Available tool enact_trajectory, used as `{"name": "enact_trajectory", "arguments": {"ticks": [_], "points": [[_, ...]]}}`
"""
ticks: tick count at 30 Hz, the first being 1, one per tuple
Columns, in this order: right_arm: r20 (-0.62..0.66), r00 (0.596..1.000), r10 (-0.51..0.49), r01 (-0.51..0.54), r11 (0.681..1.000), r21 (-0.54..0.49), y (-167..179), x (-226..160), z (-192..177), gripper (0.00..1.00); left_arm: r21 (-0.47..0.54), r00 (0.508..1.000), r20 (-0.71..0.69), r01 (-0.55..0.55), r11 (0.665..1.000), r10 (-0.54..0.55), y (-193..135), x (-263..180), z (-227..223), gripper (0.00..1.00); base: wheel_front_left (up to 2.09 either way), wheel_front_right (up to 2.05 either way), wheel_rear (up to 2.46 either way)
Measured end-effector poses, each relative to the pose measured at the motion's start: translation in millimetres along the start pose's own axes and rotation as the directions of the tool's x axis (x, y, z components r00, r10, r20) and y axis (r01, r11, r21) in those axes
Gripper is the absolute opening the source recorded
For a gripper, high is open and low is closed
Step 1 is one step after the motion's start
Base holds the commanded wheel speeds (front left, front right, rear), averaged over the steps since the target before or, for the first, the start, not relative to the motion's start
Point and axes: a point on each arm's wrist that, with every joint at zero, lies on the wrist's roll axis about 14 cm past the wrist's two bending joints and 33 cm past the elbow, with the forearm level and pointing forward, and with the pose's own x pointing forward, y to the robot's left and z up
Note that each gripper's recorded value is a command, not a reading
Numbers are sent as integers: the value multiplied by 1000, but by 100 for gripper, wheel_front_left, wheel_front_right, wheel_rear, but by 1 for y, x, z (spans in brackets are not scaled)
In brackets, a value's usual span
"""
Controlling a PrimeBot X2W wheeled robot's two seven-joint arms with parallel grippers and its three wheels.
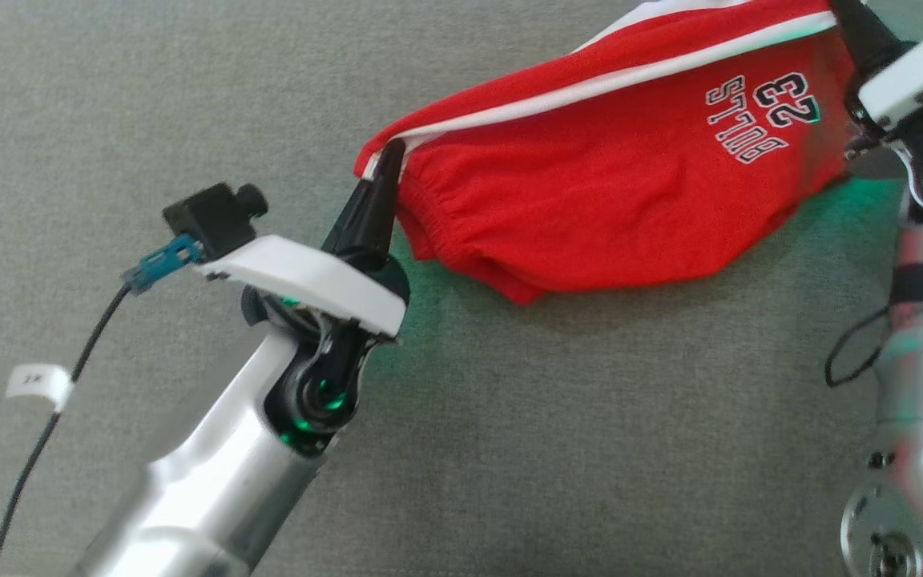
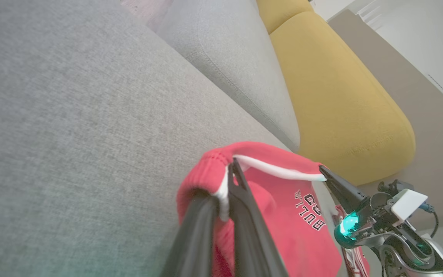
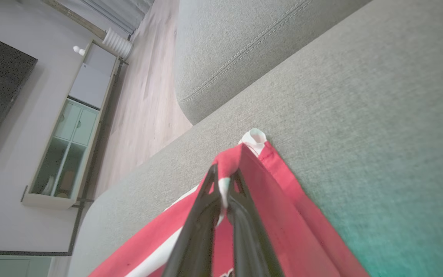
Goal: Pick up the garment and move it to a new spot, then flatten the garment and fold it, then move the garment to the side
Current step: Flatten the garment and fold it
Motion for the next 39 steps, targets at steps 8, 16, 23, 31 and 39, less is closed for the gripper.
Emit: {"name": "enact_trajectory", "arguments": {"ticks": [8,16,23,31,39], "points": [[-36,999,-33,33,999,-14,-6,22,-8,100,-6,999,-17,-41,999,40,15,16,-8,68,0,0,0],[109,994,2,5,997,-71,6,17,26,100,64,996,25,-86,994,85,24,21,-2,100,0,0,0],[98,989,-106,138,894,-426,-21,-9,22,100,317,983,61,-183,931,173,49,-9,-11,100,0,0,0],[-53,971,-232,169,831,-530,-54,-10,-29,100,512,970,234,-184,839,70,18,-23,19,100,0,0,0],[-114,958,-264,165,829,-534,-51,5,-33,0,581,941,337,-208,786,0,0,-35,35,100,0,0,0]]}}
